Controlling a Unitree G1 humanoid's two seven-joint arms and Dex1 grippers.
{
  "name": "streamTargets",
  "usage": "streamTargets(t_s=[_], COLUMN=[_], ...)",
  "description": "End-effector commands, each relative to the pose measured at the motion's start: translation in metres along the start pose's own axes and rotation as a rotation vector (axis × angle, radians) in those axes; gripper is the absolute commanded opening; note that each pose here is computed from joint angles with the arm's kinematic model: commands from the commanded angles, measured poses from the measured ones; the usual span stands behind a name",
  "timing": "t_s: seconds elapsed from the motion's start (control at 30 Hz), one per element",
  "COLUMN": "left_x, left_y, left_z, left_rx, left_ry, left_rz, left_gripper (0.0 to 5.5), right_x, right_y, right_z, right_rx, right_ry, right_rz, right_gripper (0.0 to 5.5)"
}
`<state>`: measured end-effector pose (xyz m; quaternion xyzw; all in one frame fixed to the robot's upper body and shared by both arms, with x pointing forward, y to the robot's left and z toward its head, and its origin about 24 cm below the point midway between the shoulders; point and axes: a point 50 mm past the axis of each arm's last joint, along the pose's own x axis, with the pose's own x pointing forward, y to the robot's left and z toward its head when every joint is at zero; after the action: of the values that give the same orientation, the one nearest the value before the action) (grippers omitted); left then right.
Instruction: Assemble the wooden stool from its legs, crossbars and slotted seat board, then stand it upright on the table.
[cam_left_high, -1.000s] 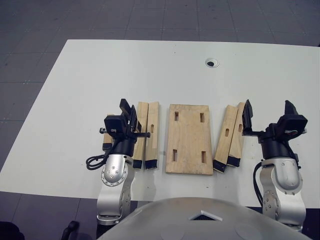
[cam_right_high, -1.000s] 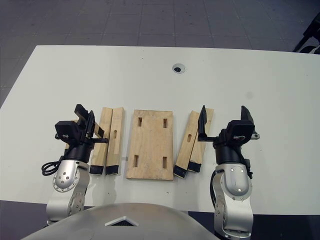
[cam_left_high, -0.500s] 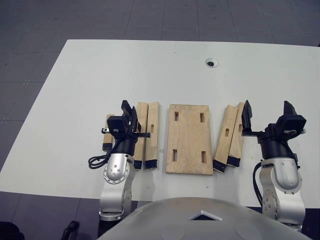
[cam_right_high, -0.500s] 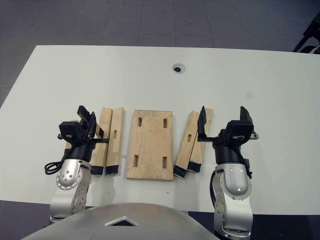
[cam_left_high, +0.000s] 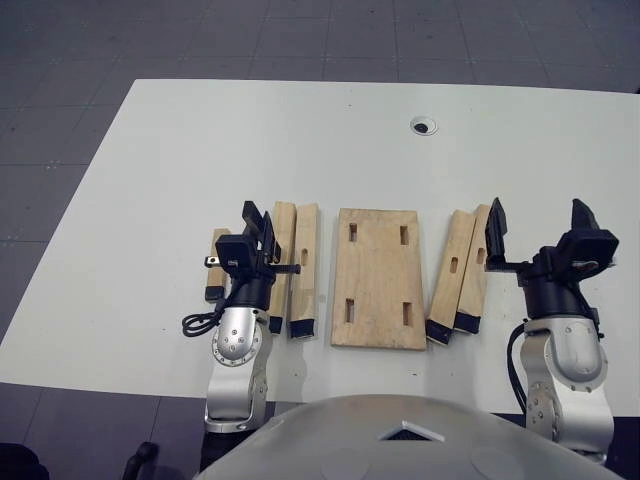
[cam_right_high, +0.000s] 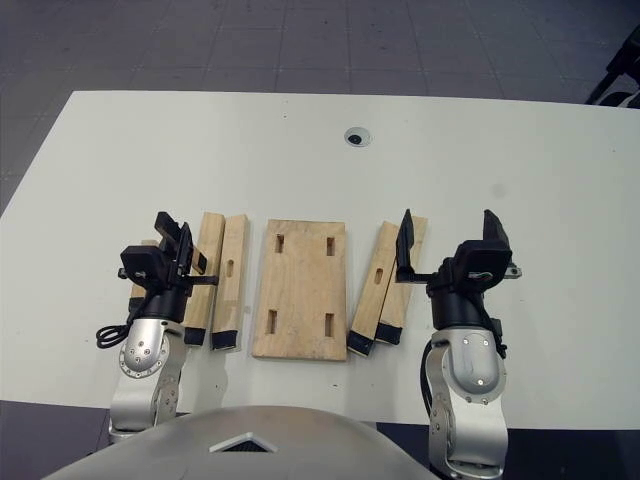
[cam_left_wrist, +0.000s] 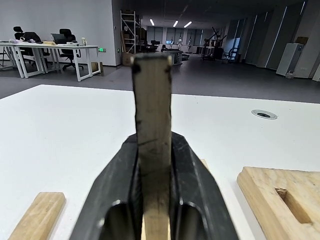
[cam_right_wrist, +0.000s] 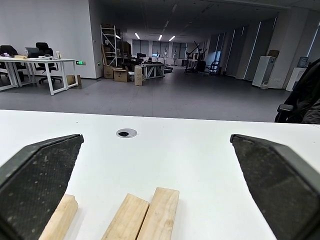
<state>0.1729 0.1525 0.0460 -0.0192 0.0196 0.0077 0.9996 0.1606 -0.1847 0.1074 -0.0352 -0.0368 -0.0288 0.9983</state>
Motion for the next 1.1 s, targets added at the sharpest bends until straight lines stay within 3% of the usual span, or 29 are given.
streamTargets(t_s=[0.03, 0.3, 0.4, 0.83, 1.1], left_x=[-0.018, -0.031, -0.032, -0.008, -0.004], left_y=[0.003, -0.004, 0.001, -0.001, -0.001], left_z=[-0.043, -0.078, -0.083, -0.025, -0.011], left_rx=[0.006, 0.081, 0.098, 0.012, -0.004], left_ry=[0.273, 0.572, 0.604, 0.235, 0.145], left_rz=[0.026, -0.053, -0.030, 0.080, 0.123], left_gripper=[0.42, 0.42, 0.42, 0.42, 0.42], right_x=[0.001, 0.001, 0.001, 0.002, 0.003], right_y=[0.001, 0.007, 0.008, 0.004, 0.004], right_z=[0.006, 0.011, 0.012, 0.011, 0.008], right_rx=[0.000, 0.021, 0.023, 0.016, 0.014], right_ry=[-0.014, -0.012, -0.015, -0.017, -0.008], right_rz=[0.005, 0.029, 0.024, 0.018, 0.023], right_gripper=[5.50, 5.50, 5.50, 5.50, 5.50])
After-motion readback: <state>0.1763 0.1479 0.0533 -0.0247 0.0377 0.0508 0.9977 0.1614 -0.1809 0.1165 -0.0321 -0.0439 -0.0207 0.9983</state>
